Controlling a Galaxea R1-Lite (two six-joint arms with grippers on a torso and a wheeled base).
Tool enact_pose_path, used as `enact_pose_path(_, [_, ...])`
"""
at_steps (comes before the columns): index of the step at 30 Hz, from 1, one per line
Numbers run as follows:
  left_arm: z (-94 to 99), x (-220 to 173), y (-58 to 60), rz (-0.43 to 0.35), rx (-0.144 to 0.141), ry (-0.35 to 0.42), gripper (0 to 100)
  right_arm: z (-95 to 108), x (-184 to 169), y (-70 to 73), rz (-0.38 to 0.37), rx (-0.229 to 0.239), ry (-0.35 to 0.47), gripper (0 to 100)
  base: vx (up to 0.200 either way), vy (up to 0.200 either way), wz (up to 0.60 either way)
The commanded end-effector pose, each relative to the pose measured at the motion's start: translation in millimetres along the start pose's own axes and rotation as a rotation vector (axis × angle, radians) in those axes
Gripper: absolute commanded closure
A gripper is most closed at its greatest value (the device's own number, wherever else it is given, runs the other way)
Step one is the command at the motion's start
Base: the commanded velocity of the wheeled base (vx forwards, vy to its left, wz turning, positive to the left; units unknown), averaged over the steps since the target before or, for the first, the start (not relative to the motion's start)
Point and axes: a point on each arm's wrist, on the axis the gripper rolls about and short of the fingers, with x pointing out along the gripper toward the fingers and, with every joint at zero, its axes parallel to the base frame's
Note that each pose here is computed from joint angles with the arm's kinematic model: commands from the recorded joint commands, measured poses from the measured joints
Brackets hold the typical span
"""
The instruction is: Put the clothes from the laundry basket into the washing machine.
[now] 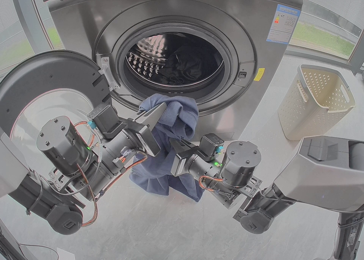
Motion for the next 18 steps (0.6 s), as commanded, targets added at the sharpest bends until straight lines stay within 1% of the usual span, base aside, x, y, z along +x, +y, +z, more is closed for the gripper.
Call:
enact_pose_path(1, [-0.8, 0, 0.5, 0.002, 0.000, 0.002, 100, 12, -6, 1.5, 0.003, 0.002, -0.012, 100, 0.000, 0.000, 0.00])
enact_pose_path(6, [0.1, 1, 10.0, 0.032, 0.008, -0.002, 100, 34, -29, 0.9, -0.002, -0.006, -0.005, 100, 0.000, 0.000, 0.00])
enact_pose_path(7, [0.1, 1, 10.0, 0.032, 0.008, -0.002, 100, 34, -30, 0.8, -0.002, -0.006, -0.004, 100, 0.000, 0.000, 0.00])
enact_pose_path(8, [1.3, 1, 12.0, 0.039, 0.010, -0.006, 100, 41, -38, -4.3, -0.017, -0.020, -0.001, 100, 0.000, 0.000, 0.00])
enact_pose_path(9, [1.4, 1, 12.5, 0.040, 0.010, -0.006, 100, 44, -41, -8.3, -0.028, -0.024, 0.001, 100, 0.000, 0.000, 0.00])
enact_pose_path(10, [1.4, 1, 12.5, 0.040, 0.010, -0.006, 100, 44, -41, -8.3, -0.028, -0.024, 0.001, 100, 0.000, 0.000, 0.00])
enact_pose_path(11, [2.4, 0, 12.3, 0.040, 0.009, -0.010, 100, 47, -47, -14.6, -0.046, -0.031, 0.006, 100, 0.000, 0.000, 0.00])
enact_pose_path(13, [2.3, 0, 11.8, 0.038, 0.010, -0.009, 100, 48, -50, -18.6, -0.058, -0.033, 0.011, 100, 0.000, 0.000, 0.00])
enact_pose_path(14, [3.2, 0, 11.2, 0.036, 0.010, -0.012, 100, 47, -53, -23.5, -0.071, -0.037, 0.021, 100, 0.000, 0.000, 0.00])
enact_pose_path(16, [3.7, 0, 11.0, 0.034, 0.008, -0.013, 100, 48, -55, -24.6, -0.074, -0.037, 0.022, 100, 0.000, 0.000, 0.00])
enact_pose_path(18, [3.6, -1, 9.6, 0.030, 0.001, -0.011, 100, 50, -55, -23.9, -0.073, -0.037, 0.017, 100, 0.000, 0.000, 0.00])
